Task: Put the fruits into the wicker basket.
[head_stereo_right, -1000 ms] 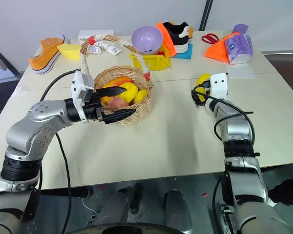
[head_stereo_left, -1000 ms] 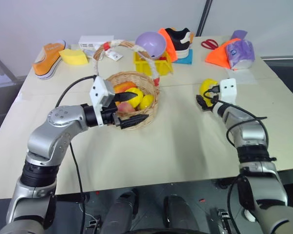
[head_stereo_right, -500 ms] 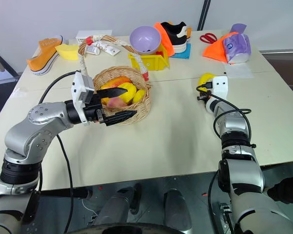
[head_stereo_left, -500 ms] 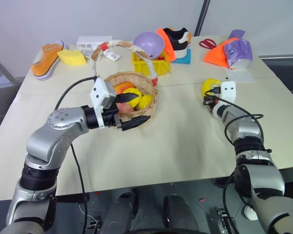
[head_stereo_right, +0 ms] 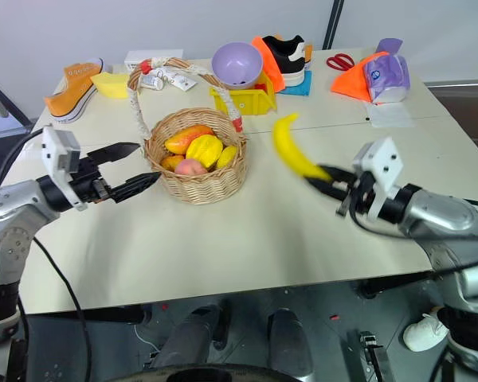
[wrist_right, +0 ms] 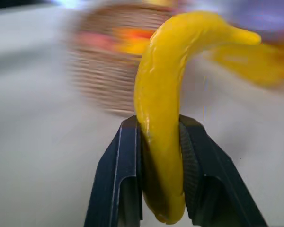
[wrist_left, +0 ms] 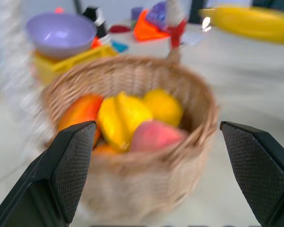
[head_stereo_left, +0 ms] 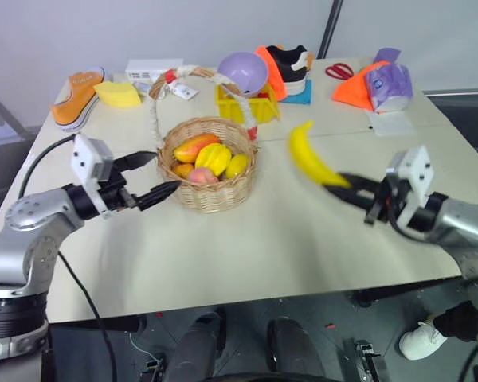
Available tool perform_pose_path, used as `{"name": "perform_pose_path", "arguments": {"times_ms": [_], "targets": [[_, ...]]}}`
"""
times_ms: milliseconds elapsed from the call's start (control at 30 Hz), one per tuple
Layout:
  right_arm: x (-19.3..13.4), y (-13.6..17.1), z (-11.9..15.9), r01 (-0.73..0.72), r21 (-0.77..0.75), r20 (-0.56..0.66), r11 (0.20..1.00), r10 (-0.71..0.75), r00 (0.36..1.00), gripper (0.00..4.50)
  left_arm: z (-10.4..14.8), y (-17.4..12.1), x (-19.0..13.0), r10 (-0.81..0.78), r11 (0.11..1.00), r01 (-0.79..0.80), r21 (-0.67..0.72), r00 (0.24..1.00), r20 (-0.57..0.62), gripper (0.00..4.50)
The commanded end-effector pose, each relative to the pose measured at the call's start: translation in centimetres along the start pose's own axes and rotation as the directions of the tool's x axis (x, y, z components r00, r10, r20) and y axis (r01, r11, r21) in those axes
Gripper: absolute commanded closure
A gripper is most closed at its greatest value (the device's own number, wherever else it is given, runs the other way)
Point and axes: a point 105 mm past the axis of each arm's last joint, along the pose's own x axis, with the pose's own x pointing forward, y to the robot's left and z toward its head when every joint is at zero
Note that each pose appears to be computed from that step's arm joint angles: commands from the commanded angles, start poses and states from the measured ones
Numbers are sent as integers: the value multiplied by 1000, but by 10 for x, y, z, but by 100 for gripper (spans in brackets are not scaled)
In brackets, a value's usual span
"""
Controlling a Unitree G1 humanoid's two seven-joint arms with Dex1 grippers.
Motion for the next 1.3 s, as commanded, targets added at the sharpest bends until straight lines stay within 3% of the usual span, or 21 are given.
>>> {"name": "perform_pose_path", "arguments": {"times_ms": [33,100,300,467,600,700,833,1000,1200,1300], "targets": [[30,24,19,-132,-38,49,991,134,990,373,15,6,-5,14,998,-17,62,999,40,0],[46,24,25,-138,-53,73,989,141,987,373,17,5,-3,7,998,-10,64,999,45,0],[138,-9,34,17,-19,70,1000,-16,997,373,19,-16,0,-48,998,47,35,997,53,0],[164,-19,37,76,31,60,997,-78,995,373,19,-25,0,-57,998,55,29,997,46,0],[170,-20,44,91,-12,77,996,-90,993,199,21,-29,2,-52,998,50,31,997,53,0],[152,-19,53,112,-110,133,988,-97,986,49,22,-31,3,-47,999,46,29,997,59,0],[111,-10,50,66,-159,143,985,-43,989,49,24,-34,5,-59,998,58,28,996,68,0],[89,-43,38,235,-76,106,969,-227,968,49,29,-39,15,-93,996,93,9,989,111,0],[117,-78,37,360,17,151,933,-358,921,49,41,-33,29,-65,998,69,-10,972,226,0],[133,-91,32,394,39,151,918,-395,906,49,37,-33,33,-53,998,59,-20,973,227,0]]}}
